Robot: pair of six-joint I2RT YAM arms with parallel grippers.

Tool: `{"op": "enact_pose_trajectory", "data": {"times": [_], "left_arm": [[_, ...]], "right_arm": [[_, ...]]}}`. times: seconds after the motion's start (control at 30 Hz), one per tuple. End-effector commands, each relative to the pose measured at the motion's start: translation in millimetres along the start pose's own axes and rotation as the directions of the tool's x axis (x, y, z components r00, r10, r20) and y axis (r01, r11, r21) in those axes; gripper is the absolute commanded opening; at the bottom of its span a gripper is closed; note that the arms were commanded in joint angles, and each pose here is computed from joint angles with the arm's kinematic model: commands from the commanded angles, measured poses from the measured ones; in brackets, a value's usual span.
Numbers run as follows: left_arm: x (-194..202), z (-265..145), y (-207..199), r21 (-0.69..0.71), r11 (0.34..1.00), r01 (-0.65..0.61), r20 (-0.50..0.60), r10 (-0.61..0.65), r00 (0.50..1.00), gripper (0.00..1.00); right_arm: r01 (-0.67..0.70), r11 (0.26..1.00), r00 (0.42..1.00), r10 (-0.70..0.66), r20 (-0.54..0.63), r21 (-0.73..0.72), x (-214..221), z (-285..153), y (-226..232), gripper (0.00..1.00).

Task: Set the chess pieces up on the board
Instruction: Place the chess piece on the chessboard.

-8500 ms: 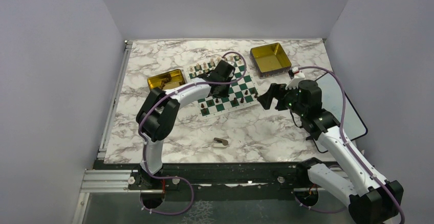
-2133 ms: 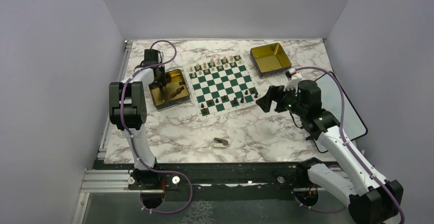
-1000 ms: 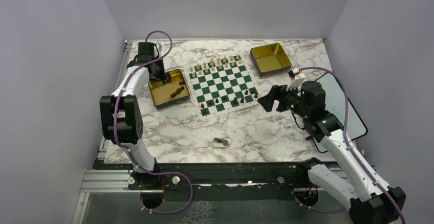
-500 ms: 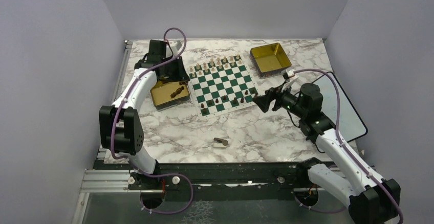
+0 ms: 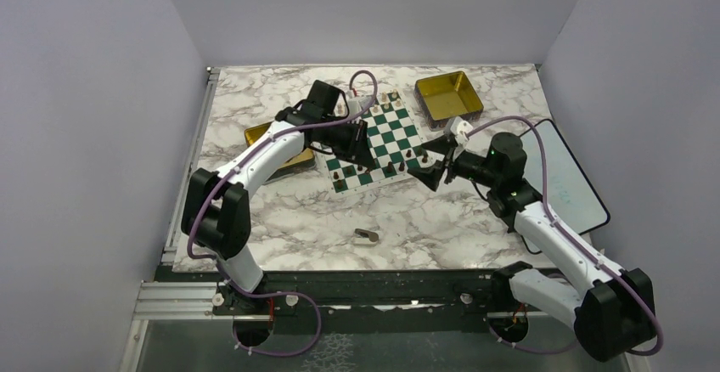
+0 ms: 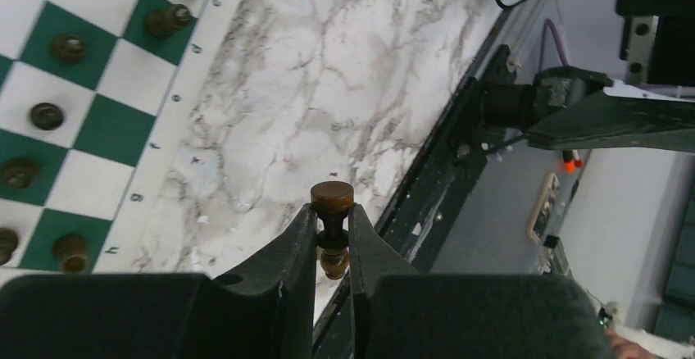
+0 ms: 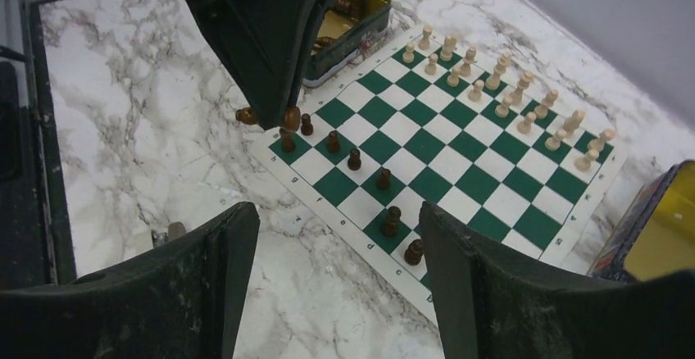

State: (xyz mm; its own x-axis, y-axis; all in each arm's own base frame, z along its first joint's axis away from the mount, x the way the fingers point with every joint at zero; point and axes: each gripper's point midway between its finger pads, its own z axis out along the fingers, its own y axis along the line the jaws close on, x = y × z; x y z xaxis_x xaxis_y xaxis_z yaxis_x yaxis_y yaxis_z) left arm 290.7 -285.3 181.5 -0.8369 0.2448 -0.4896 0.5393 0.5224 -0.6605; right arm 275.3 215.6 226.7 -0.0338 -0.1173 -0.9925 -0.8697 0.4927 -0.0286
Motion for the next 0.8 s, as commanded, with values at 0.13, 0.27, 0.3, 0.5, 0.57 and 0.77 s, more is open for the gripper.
{"op": "enact_pose_trajectory", "data": {"times": [0.13,0.27,0.3,0.5,0.57,0.77], "left_arm": [[12,5,-50,0.198,0.98,-0.02,-0.066,0.034,0.997,0.11],[16,8,-61,0.234,0.972,-0.033,-0.079,0.053,0.995,0.11],[17,8,-63,0.24,0.97,-0.036,-0.082,0.057,0.995,0.11],[25,11,-75,0.268,0.963,-0.039,-0.101,0.068,0.993,0.11],[28,11,-79,0.281,0.959,-0.041,-0.107,0.073,0.992,0.11],[33,12,-85,0.29,0.956,-0.039,-0.118,0.076,0.99,0.11]], "right_arm": [[0.367,0.901,0.93,-0.354,0.095,-0.233,10,18,31,0.73],[0.44,0.868,0.898,-0.421,0.129,-0.232,7,25,38,0.71],[0.453,0.858,0.891,-0.431,0.141,-0.241,7,27,40,0.7],[0.484,0.813,0.875,-0.445,0.189,-0.325,9,36,56,0.59],[0.5,0.797,0.866,-0.462,0.193,-0.339,10,39,60,0.58],[0.531,0.762,0.847,-0.493,0.2,-0.371,19,42,73,0.58]]}}
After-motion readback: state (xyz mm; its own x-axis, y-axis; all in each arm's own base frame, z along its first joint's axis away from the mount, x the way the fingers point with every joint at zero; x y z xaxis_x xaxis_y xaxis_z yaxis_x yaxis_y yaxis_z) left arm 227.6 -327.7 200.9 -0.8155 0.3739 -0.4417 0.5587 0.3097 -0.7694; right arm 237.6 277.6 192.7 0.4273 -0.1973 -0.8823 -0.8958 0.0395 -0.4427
